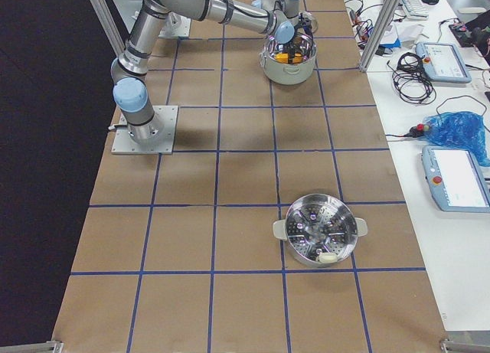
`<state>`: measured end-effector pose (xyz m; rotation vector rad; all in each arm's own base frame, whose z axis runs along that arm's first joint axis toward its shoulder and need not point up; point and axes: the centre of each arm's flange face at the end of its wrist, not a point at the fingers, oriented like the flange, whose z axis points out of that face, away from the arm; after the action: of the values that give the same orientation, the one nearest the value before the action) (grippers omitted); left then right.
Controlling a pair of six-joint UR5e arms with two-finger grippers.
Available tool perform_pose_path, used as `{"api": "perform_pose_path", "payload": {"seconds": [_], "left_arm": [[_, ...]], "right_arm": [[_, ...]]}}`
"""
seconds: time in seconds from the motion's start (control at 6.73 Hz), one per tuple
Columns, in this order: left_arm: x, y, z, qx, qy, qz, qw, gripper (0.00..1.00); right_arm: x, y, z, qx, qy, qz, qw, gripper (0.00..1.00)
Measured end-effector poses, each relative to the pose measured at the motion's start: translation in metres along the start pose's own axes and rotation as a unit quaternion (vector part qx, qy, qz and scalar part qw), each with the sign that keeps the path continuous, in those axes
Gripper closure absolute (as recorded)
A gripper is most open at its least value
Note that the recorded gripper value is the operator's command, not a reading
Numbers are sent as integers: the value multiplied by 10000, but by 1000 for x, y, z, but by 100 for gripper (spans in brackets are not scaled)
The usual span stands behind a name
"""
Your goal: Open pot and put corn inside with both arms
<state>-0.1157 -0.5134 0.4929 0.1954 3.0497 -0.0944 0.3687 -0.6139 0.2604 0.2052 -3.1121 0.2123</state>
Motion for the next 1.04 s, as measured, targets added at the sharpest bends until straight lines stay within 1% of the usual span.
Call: {"api": "perform_pose_path", "payload": {"seconds": [0.15,0.3,0.45,0.59,0.74,0.89,1.04], "left_arm": [[2,1,0,-1,17,17,10000,0],[2,1,0,3,56,14,10000,0],[1,1,1,6,95,2,10000,0],[0,1,1,2,113,-5,9999,0],[0,1,1,-2,120,-2,9999,0],[0,1,1,-4,122,-1,9999,0],[0,1,0,4,121,-3,9999,0]], "right_arm": [[3,2,-38,213,-60,4,9998,0],[12,10,-82,336,-79,23,9994,0],[26,24,-124,267,-40,62,9996,0],[50,45,-172,85,29,162,9998,0],[82,68,-216,-139,100,363,9992,0],[116,90,-252,-302,148,623,9975,1],[142,108,-276,-438,175,864,9951,4]]}}
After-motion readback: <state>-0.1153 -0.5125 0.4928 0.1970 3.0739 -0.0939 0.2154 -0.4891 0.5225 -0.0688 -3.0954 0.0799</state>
